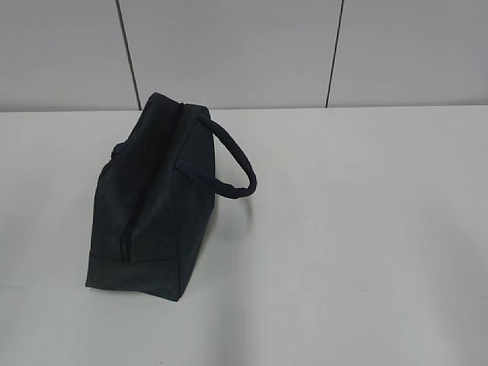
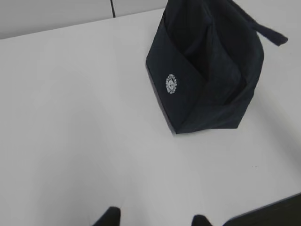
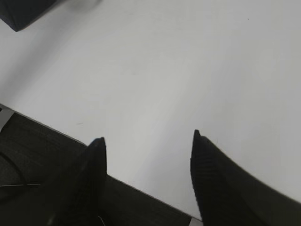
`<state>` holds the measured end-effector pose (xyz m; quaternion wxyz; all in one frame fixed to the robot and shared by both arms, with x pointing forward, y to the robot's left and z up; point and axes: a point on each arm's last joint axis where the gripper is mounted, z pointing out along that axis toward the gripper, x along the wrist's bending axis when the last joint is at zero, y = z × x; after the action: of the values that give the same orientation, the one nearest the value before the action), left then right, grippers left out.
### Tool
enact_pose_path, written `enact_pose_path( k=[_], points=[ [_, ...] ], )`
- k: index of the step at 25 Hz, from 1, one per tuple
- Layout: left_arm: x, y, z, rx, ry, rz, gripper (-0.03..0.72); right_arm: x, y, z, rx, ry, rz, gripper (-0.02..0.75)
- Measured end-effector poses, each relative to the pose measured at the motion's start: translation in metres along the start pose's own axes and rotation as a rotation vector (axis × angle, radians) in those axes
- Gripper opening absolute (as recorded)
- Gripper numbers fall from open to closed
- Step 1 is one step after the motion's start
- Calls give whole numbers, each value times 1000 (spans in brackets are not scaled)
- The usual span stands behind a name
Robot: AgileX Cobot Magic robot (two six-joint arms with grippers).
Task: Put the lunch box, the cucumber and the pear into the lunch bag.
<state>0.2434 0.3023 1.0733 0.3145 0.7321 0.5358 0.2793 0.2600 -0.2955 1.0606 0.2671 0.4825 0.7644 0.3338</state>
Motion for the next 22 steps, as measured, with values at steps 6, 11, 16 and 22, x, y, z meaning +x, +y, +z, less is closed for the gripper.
enact_pose_path(
  k=[6,11,16,22],
  points=[
    [0,-20,-13,-70,18,0,283,2,-24,-10,-107,3,10,444],
    [-1,-31,-12,-117,25,-3,280,2,-31,-16,-160,3,27,444],
    [-2,-25,-4,-197,9,-8,279,2,-31,-16,-156,8,34,444],
    [-3,-25,-1,-211,2,-10,276,2,-32,-14,-148,10,36,444]
  ],
)
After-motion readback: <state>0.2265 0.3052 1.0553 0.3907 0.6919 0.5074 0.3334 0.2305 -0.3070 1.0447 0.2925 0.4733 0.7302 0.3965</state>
